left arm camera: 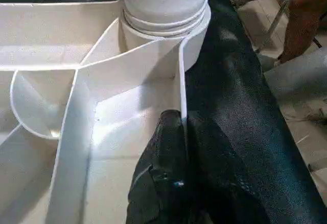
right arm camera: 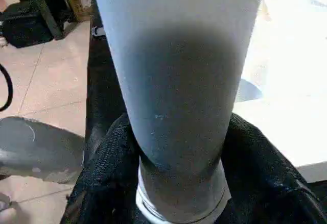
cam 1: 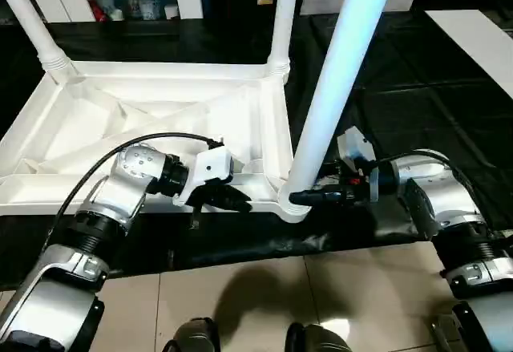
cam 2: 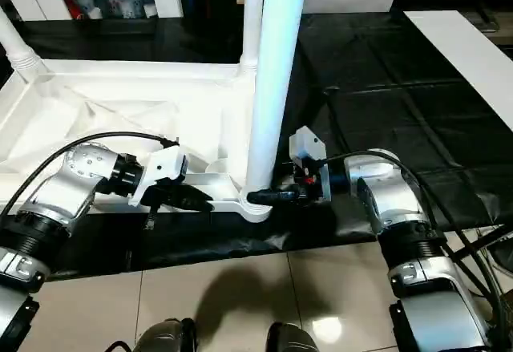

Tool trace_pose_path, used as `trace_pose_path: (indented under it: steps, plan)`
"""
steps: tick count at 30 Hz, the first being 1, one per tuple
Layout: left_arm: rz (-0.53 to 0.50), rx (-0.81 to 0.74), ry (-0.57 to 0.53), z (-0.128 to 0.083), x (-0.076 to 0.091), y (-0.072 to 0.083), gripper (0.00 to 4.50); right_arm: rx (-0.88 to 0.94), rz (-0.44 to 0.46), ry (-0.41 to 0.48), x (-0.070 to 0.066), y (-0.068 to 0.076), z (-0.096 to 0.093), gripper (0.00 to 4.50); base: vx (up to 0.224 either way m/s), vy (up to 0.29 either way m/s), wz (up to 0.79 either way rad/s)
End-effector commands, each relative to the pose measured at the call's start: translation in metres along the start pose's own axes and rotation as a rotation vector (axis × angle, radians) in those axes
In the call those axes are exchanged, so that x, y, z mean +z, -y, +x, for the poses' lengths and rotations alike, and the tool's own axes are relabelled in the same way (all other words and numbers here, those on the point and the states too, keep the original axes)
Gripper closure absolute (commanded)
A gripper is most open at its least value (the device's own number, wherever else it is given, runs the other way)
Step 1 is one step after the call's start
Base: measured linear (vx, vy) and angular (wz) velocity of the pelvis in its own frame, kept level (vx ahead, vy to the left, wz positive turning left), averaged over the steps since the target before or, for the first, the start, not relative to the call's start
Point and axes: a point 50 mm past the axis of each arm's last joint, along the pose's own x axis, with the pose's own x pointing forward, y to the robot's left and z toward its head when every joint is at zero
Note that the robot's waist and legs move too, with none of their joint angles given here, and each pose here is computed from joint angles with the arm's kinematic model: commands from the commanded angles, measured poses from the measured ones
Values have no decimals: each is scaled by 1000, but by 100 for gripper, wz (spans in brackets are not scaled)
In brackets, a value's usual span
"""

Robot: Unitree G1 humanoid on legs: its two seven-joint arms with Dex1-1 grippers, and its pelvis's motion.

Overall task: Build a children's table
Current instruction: Rotate leg to tighten

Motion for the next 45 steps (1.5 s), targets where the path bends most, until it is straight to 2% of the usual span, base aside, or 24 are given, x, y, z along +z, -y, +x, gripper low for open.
trace_pose_path:
  steps: [1, 5, 6, 8, 9, 11, 15, 16, 19, 21, 23, 24, 25, 27, 28, 30, 32, 34, 36, 37, 41, 45]
  plan:
    - [-18, 61, 21, 6, 7, -7, 450, -3, 48, 26, -4, -6, 7, 258, 0, 0, 0]
    - [-54, 129, 41, 8, 10, -13, 450, -59, 79, 19, -8, -8, 14, 258, 0, 0, 0]
    - [-90, 211, 54, 15, 19, -21, 450, -229, 110, 19, -10, -4, 34, 258, 0, 0, 0]
    - [-104, 249, 61, 20, 24, -25, 450, -314, 125, 22, -10, -2, 45, 258, 0, 0, 0]
    - [-120, 308, 74, 25, 31, -30, 450, -401, 183, 47, -8, 1, 58, 258, 0, 0, 0]
    - [-130, 332, 83, 28, 35, -33, 450, -429, 213, 63, -6, 2, 64, 258, 0, 0, 0]
    - [-182, 443, 130, 44, 54, -43, 450, -584, 314, 97, 3, 6, 96, 259, 0, 0, 0]
    - [-209, 511, 142, 50, 62, -48, 450, -726, 377, 86, 4, 13, 106, 259, 0, 0, 0]
    - [-234, 562, 152, 54, 67, -50, 450, -817, 449, 109, 5, 17, 112, 259, 0, 0, 0]
    - [-254, 610, 162, 58, 73, -53, 450, -838, 424, 117, 10, 16, 119, 259, 0, 0, 0]
    - [-247, 607, 163, 60, 75, -52, 450, -837, 372, 133, 15, 16, 122, 189, 0, 0, 0]
    - [-245, 606, 163, 60, 75, -52, 450, -837, 373, 147, 16, 16, 122, 189, 0, 0, 0]
    - [-243, 602, 163, 60, 74, -51, 450, -843, 380, 160, 17, 17, 122, 189, 0, 0, 0]
    - [-237, 599, 163, 59, 74, -51, 450, -856, 377, 161, 18, 18, 121, 154, 0, 0, 0]
    - [-232, 583, 150, 57, 70, -48, 450, -894, 324, 134, 15, 23, 112, 143, 0, 0, 0]
    - [-230, 574, 140, 55, 66, -47, 450, -884, 290, 138, 14, 25, 104, 135, 0, 0, 0]
    - [-224, 559, 133, 52, 62, -44, 450, -852, 238, 155, 15, 27, 94, 107, 0, 0, 0]
    - [-202, 519, 128, 49, 56, -40, 450, -772, 151, 167, 16, 26, 77, 97, 0, 0, 0]
    - [-183, 484, 125, 46, 51, -37, 450, -714, 115, 161, 15, 25, 65, 77, 0, 0, 0]
    - [-157, 446, 113, 43, 45, -33, 450, -665, 93, 134, 12, 24, 52, 77, 0, 0, 0]
    - [-132, 381, 91, 36, 35, -26, 450, -571, 52, 86, 6, 22, 32, 77, 0, 0, 0]
    - [-60, 222, 85, 27, 25, -12, 450, -402, -12, 41, 3, 15, 10, 77, 0, 0, 0]
